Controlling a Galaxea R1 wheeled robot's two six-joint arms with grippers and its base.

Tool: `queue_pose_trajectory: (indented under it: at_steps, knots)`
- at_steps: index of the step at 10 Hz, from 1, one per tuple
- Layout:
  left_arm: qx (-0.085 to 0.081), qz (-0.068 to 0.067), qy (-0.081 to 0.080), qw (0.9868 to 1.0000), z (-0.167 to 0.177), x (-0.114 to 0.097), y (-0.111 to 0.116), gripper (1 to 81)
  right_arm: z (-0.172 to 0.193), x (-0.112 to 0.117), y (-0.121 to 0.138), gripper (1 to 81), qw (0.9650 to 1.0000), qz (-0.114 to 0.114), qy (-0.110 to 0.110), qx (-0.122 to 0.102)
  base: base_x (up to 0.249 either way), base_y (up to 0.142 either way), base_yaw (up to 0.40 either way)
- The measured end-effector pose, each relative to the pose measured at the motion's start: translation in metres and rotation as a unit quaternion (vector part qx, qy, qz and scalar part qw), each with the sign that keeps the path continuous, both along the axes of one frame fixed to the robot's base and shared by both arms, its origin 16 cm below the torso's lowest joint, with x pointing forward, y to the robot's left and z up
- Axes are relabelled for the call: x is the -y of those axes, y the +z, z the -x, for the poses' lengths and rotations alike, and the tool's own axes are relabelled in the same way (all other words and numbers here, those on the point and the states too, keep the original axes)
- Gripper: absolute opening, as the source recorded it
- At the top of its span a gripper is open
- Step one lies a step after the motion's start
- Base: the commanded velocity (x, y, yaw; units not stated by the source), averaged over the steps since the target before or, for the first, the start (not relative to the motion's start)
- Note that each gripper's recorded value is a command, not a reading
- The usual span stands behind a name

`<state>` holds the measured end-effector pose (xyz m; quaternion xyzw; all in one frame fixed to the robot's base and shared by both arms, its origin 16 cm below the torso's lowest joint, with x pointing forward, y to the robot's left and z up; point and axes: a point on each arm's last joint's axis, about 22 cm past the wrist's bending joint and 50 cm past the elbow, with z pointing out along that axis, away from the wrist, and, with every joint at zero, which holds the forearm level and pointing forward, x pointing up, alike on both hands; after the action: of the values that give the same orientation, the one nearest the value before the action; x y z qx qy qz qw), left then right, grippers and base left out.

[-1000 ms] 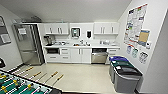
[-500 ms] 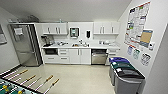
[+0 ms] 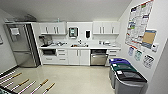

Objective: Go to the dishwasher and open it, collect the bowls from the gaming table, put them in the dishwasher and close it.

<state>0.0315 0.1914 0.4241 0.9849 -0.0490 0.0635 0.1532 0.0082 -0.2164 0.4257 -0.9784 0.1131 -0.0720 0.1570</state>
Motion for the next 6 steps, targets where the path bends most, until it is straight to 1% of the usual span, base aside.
queue_pose_trajectory:
  at_steps: [1,2,3,5,6]
  knots:
    - [0.0,0.0,0.0,1.0,-0.001,0.0,0.0,1.0,-0.003,0.0,0.0,1.0,1.0,0.0,0.0,0.002,0.144,0.0,0.0]
    - [-0.003,0.0,0.0,1.0,0.005,0.0,0.0,1.0,-0.002,0.0,0.0,1.0,1.0,0.0,0.0,0.002,0.144,0.0,0.0]
    - [-0.007,0.001,0.0,1.0,0.012,0.001,-0.001,1.0,0.005,0.001,0.0,1.0,1.0,0.001,0.001,-0.003,0.144,0.0,0.0]
    - [-0.005,0.0,0.0,1.0,0.008,-0.001,-0.001,1.0,0.006,-0.005,0.0,1.0,1.0,-0.003,0.002,-0.004,0.162,0.0,0.0]
    - [-0.005,-0.001,0.0,1.0,0.009,-0.002,-0.001,1.0,0.006,-0.005,0.0,1.0,1.0,-0.002,0.002,-0.003,0.18,0.0,0.0]
